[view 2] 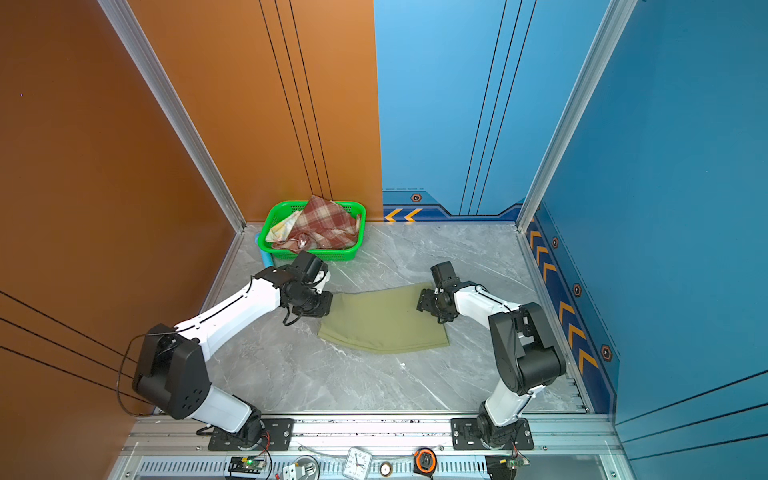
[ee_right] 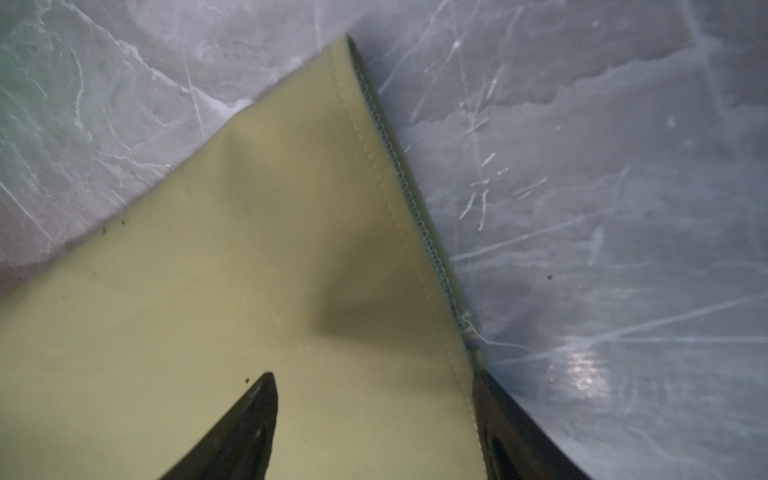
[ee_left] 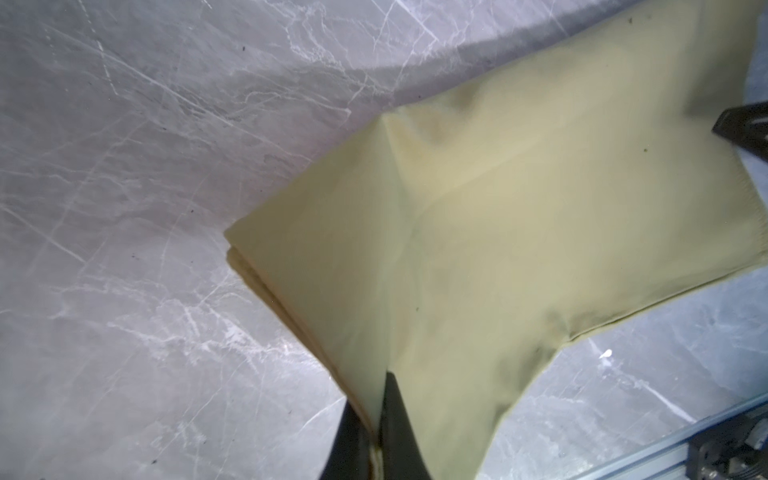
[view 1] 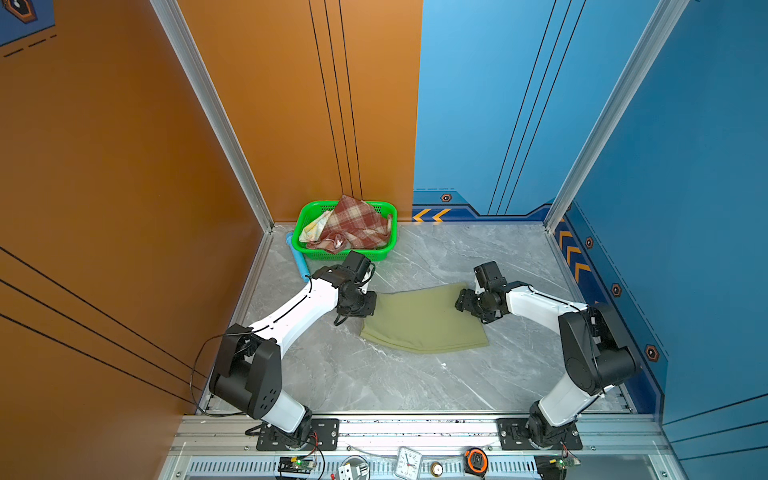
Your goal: Fold and stack the skirts
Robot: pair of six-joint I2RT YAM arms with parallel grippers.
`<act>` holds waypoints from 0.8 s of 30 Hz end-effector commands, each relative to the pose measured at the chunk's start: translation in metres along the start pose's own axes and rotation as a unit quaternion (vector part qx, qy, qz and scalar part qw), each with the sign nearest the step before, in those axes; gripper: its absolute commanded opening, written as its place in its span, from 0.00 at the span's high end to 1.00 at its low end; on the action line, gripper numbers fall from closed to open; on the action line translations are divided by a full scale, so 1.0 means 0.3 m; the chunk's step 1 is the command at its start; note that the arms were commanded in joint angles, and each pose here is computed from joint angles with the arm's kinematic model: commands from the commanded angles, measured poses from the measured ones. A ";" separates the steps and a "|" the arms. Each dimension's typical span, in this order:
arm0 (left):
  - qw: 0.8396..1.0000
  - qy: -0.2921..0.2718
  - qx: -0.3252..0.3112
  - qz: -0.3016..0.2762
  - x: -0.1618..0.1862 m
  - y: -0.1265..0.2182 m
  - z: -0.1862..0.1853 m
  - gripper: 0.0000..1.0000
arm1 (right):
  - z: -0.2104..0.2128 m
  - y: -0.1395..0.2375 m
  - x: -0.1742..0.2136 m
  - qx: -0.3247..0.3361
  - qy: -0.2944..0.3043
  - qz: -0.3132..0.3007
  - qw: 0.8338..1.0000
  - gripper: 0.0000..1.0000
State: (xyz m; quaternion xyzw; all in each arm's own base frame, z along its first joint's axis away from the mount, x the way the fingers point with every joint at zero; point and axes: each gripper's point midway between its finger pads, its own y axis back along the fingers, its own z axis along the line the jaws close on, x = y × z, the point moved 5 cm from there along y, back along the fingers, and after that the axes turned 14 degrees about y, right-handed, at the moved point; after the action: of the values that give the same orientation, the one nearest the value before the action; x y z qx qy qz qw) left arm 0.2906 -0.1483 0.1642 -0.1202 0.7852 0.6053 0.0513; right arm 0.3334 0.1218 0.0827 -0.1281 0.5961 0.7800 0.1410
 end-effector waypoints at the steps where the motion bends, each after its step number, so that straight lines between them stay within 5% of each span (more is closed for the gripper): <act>1: 0.998 -0.039 -0.039 -0.010 -0.015 0.069 0.028 1.00 | 0.017 0.017 -0.038 -0.008 0.018 -0.020 1.000 0.25; 8: 0.995 -0.067 -0.077 -0.017 -0.038 0.107 0.052 1.00 | 0.001 0.022 -0.049 -0.015 0.022 -0.021 0.999 0.27; 24: 0.978 -0.149 -0.143 -0.035 -0.074 0.145 -0.085 1.00 | 0.074 -0.082 0.019 -0.084 0.000 -0.034 0.996 0.58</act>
State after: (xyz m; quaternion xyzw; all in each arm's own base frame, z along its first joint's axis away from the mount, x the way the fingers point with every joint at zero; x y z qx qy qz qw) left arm 0.3038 -0.1571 0.2100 -0.0751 0.7015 0.6917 0.1544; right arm 0.3396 0.1445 0.0716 -0.1640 0.5382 0.8129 0.1503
